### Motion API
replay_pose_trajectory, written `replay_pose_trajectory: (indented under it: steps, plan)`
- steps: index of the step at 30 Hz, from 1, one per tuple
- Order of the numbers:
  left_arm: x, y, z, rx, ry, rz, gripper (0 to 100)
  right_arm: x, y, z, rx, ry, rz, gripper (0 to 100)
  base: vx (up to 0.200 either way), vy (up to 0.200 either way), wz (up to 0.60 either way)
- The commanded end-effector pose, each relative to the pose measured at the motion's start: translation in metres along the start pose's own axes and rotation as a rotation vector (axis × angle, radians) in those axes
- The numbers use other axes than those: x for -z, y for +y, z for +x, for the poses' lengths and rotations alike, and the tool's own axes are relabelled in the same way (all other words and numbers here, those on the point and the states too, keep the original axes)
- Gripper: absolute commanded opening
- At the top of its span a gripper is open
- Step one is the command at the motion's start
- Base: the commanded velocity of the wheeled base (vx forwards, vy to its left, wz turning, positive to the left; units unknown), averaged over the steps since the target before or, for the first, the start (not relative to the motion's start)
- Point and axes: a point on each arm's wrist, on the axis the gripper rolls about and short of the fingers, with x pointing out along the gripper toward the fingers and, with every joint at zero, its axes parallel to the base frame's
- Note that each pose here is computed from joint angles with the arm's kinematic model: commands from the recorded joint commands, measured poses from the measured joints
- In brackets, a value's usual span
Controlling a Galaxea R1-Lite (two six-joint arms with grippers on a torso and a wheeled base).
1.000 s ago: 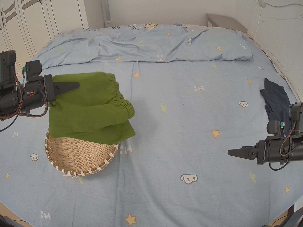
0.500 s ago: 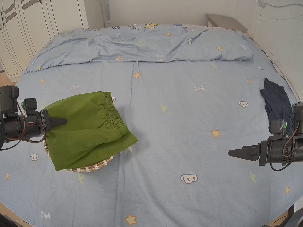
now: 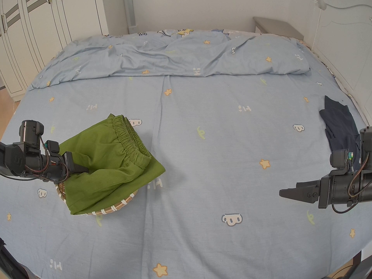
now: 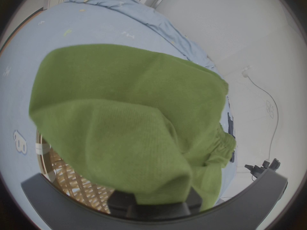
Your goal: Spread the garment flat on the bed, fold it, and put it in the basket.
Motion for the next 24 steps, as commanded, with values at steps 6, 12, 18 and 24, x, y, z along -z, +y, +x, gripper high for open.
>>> replay_pose_trajectory:
  steps: [6,12,18,24]
  plan:
    - [0.002,0.019,0.032,-0.094,0.065,-0.039,0,0.0,0.001,0.0,-0.004,0.001,-0.002,100,0.0,0.0,0.0]
    - [0.003,0.02,0.034,-0.096,0.074,-0.043,0,0.0,0.001,0.0,-0.005,0.001,-0.003,100,0.0,0.0,0.0]
    - [0.004,0.021,0.033,-0.104,0.095,-0.05,0,0.0,0.001,0.0,-0.006,0.002,-0.004,100,0.0,0.0,0.0]
    - [0.002,0.016,0.027,-0.121,0.085,-0.043,100,0.0,0.001,0.0,-0.006,0.002,-0.004,100,0.0,0.0,0.0]
